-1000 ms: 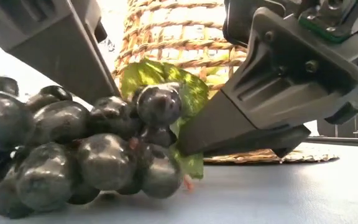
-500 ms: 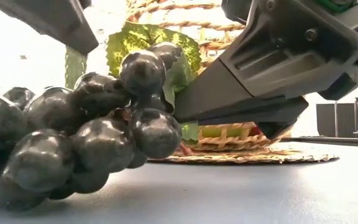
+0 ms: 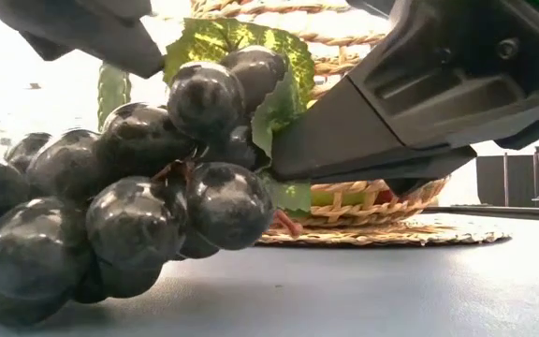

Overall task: Build produce basket
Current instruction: Put the black grapes into the brown basket

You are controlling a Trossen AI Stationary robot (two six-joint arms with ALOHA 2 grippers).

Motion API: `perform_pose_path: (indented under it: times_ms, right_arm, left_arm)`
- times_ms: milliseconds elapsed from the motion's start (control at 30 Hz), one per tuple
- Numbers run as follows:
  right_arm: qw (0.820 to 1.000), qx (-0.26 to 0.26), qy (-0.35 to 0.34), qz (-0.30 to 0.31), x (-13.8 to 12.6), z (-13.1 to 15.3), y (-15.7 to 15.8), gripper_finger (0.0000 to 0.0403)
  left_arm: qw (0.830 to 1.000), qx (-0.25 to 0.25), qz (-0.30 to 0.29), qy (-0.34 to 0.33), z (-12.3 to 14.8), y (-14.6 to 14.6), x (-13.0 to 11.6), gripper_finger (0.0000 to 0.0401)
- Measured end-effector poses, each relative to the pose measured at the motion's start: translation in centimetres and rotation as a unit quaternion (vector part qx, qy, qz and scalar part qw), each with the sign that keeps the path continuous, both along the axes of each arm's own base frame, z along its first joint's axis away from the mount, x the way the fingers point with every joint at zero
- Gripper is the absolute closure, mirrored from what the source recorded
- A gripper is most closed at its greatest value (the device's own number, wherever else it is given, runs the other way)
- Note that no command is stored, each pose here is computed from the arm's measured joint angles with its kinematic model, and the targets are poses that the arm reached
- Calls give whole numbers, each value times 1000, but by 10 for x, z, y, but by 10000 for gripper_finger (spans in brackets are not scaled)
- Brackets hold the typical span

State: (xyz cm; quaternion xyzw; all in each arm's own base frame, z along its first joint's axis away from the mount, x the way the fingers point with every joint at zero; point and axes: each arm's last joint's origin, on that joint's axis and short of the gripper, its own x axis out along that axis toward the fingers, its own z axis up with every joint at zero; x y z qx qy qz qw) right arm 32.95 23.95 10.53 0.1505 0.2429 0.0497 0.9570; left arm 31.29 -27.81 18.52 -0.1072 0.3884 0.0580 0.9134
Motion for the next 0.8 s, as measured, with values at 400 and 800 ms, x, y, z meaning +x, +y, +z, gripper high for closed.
perform_pose_path:
  times_ms: [400,800]
  right_arm:
    - [1000,0,-2,0,0,0,0,393]
    - [1000,1,-3,0,0,1,0,346]
  left_arm:
    - [1000,-26,11,2,-28,6,-9,198]
    - [999,-30,-21,-8,-37,13,-5,280]
